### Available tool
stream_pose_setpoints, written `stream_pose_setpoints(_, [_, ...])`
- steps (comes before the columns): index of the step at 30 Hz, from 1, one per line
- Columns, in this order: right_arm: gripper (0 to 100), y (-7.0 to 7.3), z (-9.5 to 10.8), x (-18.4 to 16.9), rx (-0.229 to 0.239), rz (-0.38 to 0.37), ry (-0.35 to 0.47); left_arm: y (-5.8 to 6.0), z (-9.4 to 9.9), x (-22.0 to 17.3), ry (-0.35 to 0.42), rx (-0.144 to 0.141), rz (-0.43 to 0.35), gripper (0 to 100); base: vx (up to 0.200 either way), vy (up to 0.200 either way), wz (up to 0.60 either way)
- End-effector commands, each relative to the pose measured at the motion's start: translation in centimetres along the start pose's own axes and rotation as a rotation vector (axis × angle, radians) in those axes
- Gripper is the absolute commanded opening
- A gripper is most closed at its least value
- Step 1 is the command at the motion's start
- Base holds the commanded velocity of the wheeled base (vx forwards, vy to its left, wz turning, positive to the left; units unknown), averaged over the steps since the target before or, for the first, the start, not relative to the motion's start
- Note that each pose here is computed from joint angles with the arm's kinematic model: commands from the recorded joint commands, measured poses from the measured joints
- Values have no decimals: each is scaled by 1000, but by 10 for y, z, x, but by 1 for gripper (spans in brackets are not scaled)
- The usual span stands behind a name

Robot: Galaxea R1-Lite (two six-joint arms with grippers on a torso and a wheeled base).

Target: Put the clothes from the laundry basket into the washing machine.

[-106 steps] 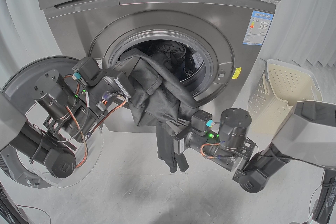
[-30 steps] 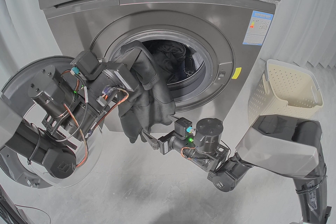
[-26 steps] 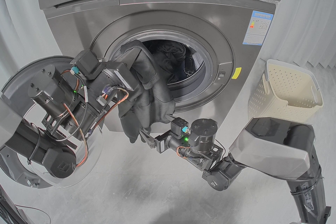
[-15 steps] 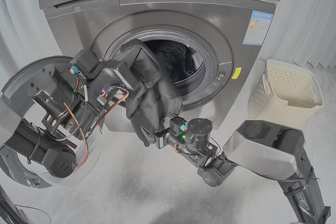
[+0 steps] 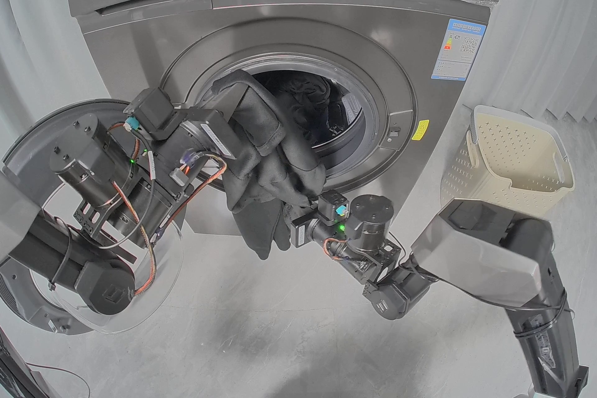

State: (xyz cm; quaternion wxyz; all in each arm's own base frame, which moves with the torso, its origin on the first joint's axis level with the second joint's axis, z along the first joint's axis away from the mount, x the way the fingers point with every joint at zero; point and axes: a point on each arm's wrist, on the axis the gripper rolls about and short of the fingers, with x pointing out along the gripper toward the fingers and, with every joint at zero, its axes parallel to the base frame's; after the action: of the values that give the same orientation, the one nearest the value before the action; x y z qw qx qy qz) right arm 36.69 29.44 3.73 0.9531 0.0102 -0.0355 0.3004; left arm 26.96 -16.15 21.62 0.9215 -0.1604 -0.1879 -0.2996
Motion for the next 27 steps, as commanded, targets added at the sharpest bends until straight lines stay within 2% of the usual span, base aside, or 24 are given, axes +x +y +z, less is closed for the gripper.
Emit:
stream_pose_setpoints(1, [0,-5,58,-35,-4,-1,-32,1,-3,-1,10,0,3,0,0,0,0])
stream_pose_setpoints(8, [0,-26,112,-106,-27,-24,-27,2,-12,-9,65,-16,5,0,0,0,0])
stream_pose_setpoints(16, [0,-28,152,-151,8,-15,-113,1,-29,-35,179,-25,7,0,0,0,0])
stream_pose_setpoints(17, [0,-28,156,-154,18,-15,-130,0,-31,-39,195,-28,8,100,0,0,0])
stream_pose_setpoints(22, [0,-31,170,-157,38,-26,-201,2,-49,-61,312,-30,30,100,0,0,0])
stream_pose_setpoints(25, [0,-30,182,-149,44,-23,-258,6,-68,-73,404,-33,53,100,0,0,0])
stream_pose_setpoints(27, [0,-27,187,-148,56,-14,-278,8,-75,-76,435,-34,62,100,0,0,0])
